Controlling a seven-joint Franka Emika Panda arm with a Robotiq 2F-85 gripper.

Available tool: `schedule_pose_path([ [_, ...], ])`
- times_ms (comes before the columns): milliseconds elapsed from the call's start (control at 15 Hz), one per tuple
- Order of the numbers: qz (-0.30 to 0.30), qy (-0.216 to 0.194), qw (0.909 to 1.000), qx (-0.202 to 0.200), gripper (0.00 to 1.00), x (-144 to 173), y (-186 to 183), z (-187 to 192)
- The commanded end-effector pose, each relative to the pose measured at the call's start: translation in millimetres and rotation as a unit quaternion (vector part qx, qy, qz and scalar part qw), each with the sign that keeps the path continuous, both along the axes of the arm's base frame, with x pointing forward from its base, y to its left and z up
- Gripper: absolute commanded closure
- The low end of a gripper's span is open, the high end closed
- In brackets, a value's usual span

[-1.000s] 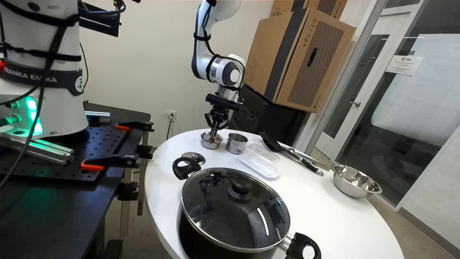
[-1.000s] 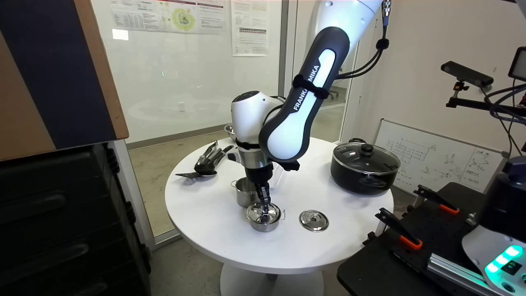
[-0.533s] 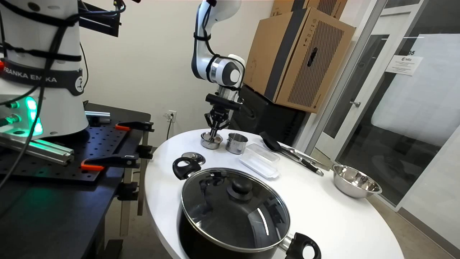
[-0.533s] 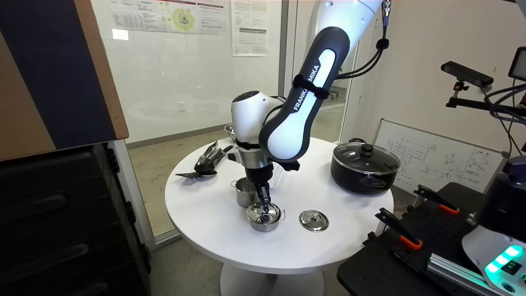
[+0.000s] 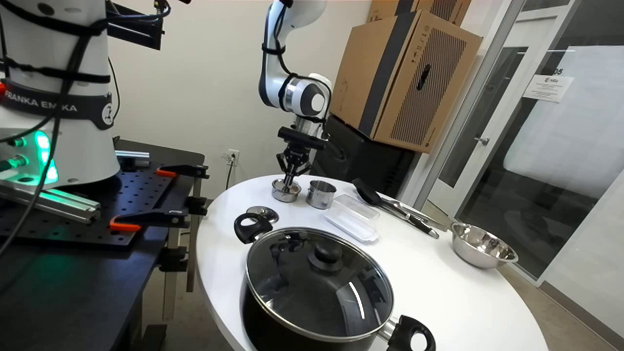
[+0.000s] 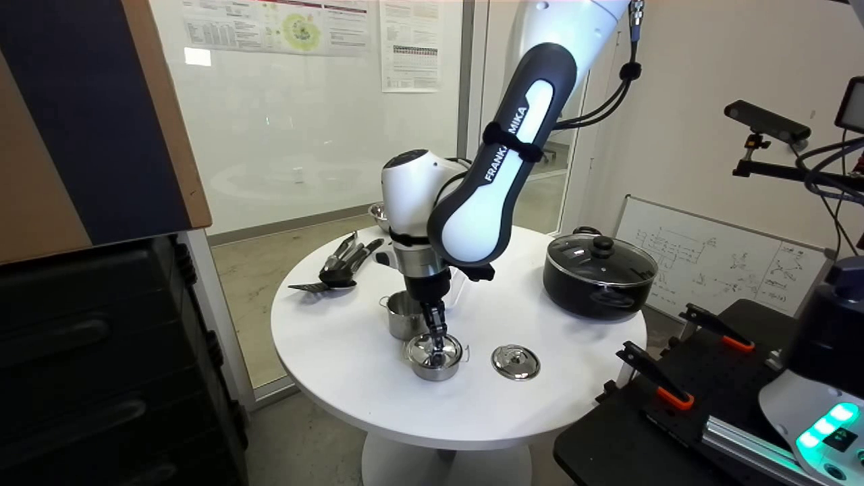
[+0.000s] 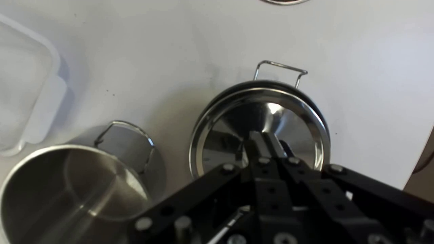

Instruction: Take the lid farthest away from you and put it on the silver pot closest to you

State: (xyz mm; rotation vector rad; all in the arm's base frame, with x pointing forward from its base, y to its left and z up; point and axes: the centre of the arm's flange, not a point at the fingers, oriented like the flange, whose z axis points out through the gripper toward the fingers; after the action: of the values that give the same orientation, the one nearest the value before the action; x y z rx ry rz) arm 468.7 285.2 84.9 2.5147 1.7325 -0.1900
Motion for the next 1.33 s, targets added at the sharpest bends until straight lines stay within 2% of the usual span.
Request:
schedule_pose_path([
  [0,-0.001,-0.001,1.0,-0.001,1.0,-7.7,-5.1,2.6],
  [133,-0.002,-0.001,1.0,-0.001,0.95,-7.7,-5.5,2.8],
  [200,-0.001,-0.001,1.0,-0.002,0.87,-8.0,-5.8,3.2],
  [267,-0.001,-0.001,1.0,-0.002,0.68,-8.5,-6.1,3.8],
  [667,0.008,0.009,0.9999,-0.001,0.27,-20.2,-18.0,15.1],
  [933,0.014,0.002,0.9998,0.014,0.01,-27.8,-29.1,42.3],
  [1267,0.008,-0.028,0.9989,0.036,0.0,-34.4,-38.6,79.4],
])
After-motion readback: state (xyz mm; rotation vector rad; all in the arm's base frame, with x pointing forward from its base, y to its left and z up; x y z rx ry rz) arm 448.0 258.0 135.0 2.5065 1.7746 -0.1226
